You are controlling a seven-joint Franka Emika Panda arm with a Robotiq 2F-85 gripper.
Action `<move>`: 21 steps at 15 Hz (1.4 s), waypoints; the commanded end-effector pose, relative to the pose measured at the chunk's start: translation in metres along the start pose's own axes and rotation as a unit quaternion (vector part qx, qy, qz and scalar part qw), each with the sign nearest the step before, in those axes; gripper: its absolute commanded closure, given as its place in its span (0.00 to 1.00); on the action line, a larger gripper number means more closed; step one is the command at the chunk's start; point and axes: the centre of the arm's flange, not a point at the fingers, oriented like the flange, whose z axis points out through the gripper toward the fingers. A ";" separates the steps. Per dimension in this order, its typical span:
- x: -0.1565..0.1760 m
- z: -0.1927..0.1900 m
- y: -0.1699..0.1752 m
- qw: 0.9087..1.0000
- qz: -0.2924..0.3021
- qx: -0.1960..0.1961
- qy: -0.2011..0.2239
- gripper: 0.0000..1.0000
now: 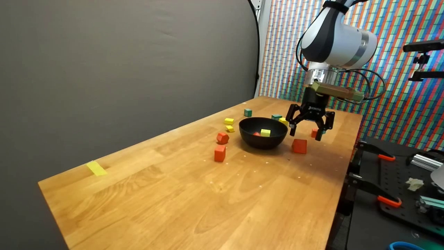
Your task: Put all the toy blocks into the bowl.
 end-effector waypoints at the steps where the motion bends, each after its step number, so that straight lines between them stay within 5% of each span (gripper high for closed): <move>1: 0.001 0.014 -0.002 1.000 -0.010 -0.007 0.025 0.02; 3: 0.002 0.019 -0.005 0.999 -0.016 -0.012 0.027 0.10; 4: 0.002 0.021 -0.007 0.999 -0.019 -0.014 0.026 0.32; 6: 0.002 0.022 -0.009 0.999 -0.022 -0.016 0.023 0.36; 11: 0.004 0.022 -0.015 0.999 -0.031 -0.019 0.026 0.75; 17: -0.039 -0.037 -0.032 0.992 -0.106 -0.051 0.034 0.76; 21: -0.069 -0.079 -0.049 0.981 -0.148 -0.095 0.082 0.76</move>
